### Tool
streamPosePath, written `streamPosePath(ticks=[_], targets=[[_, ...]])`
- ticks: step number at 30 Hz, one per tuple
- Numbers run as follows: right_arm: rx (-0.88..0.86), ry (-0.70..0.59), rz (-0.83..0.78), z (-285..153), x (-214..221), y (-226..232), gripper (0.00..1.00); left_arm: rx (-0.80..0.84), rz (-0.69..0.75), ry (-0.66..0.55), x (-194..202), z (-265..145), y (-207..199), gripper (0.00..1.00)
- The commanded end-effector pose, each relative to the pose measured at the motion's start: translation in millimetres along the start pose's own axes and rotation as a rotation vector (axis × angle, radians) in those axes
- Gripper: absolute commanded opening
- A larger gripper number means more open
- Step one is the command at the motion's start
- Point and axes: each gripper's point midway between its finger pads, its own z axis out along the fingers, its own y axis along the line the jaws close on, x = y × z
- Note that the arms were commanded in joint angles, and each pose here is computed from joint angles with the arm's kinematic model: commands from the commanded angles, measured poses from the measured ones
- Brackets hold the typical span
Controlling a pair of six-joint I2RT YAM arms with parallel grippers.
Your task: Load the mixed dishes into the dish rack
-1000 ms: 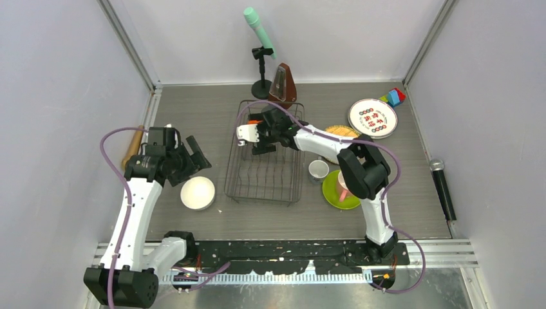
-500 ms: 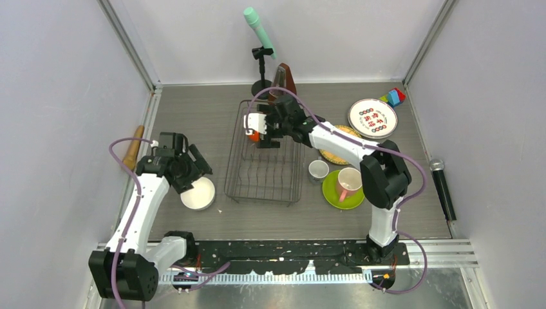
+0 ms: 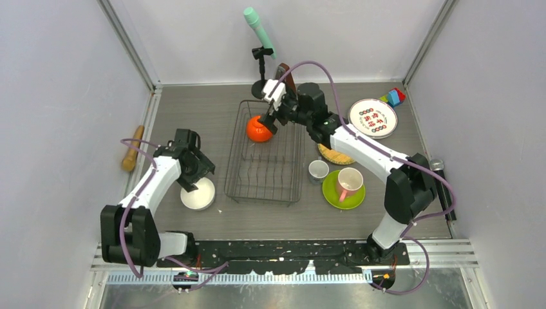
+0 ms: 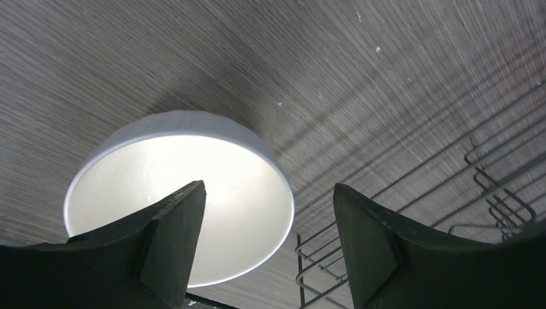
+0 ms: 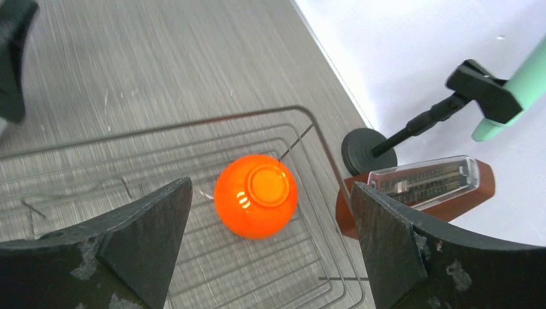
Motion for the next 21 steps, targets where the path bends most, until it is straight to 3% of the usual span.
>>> streamPosePath(ticks=[1, 6, 14, 16, 20, 21], targets=[[0.09, -0.179, 0.122, -27, -66, -24, 1.0, -0.007, -0.077, -0.067, -17, 11, -11, 0.72], [0.12, -0.19, 0.156, -38, -67, -26, 1.0, 0.005, -0.077, -0.071, -18, 17, -15, 0.47], [0.104, -0.297, 0.311, -55, -85, -31, 0.99, -0.027, -0.089, -0.088, -9, 23, -1, 0.37], [0.101, -0.311, 0.337, -57, -89, -31, 0.99, -0.03, -0.077, -0.085, -8, 24, 1, 0.2], [0.119, -0.347, 0.438, -61, -100, -36, 0.96, -0.002, -0.038, -0.134, -18, 5, -1, 0.0], [0.132, -0.346, 0.475, -62, -100, -38, 0.96, 0.017, -0.034, -0.156, -22, -5, -2, 0.0]])
